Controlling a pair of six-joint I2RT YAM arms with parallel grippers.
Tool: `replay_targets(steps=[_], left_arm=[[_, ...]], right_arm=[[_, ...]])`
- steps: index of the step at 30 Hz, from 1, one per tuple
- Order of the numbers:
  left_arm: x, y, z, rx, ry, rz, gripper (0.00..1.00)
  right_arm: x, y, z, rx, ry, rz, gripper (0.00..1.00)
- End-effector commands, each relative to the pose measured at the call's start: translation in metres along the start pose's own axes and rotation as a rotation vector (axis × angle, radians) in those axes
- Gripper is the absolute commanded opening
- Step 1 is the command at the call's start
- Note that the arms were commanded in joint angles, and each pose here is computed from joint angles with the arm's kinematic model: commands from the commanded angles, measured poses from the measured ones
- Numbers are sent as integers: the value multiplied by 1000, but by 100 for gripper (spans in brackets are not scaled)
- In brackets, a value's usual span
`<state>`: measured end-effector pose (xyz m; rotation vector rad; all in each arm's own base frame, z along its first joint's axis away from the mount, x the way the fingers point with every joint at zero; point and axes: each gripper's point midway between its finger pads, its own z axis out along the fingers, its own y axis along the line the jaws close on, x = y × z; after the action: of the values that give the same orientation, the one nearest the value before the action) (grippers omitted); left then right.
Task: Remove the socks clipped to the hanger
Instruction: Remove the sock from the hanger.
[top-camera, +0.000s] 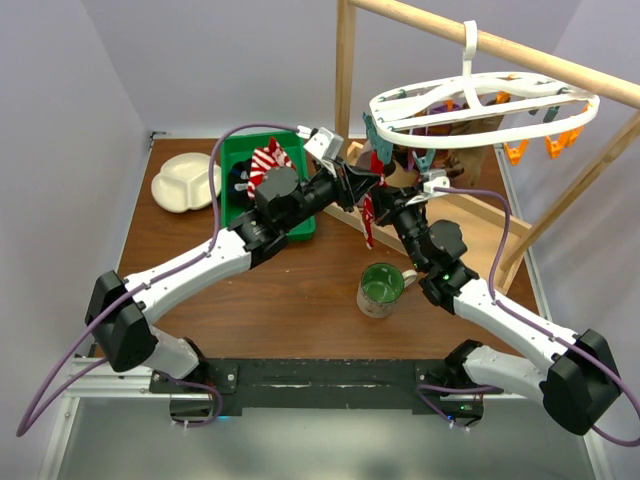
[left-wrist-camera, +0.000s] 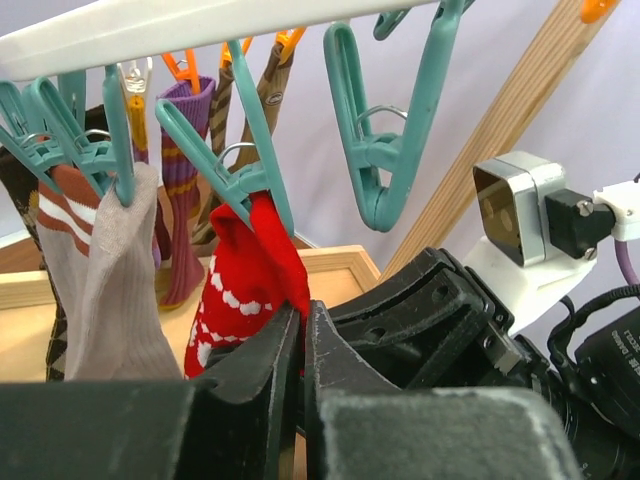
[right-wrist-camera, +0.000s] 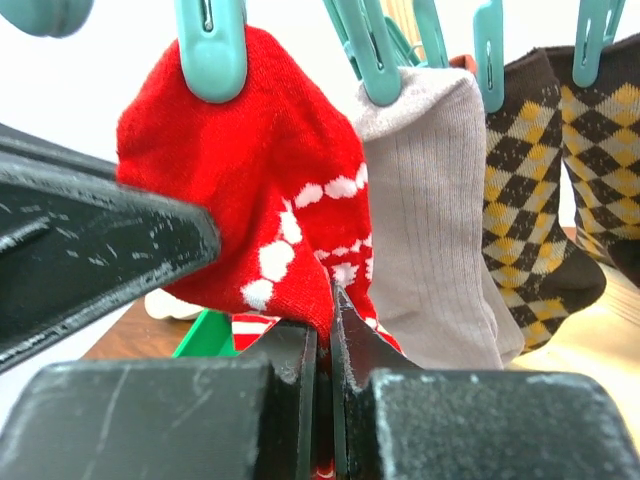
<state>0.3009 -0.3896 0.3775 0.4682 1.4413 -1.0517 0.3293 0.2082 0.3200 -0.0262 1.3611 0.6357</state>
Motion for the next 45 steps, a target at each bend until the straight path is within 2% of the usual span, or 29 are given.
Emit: replay_targets(steps=[1, 11, 15, 19, 45], left_arm=[[-25, -9, 6, 5, -64, -25, 18], [-49, -1, 6, -62, -126, -10, 39], [-57, 6, 4, -106, -146, 8, 43], [-67, 18, 5, -162, -167, 28, 43], [-93, 36, 40, -153, -211, 87, 47]], right_arm=[[-17, 0, 1, 17, -44, 31, 0], [-11, 2, 7, 6, -24, 22, 0], [-12, 4, 8, 1, -25, 24, 0], [-11, 4, 9, 0, -22, 23, 0], [-17, 8, 11, -13, -16, 10, 0]])
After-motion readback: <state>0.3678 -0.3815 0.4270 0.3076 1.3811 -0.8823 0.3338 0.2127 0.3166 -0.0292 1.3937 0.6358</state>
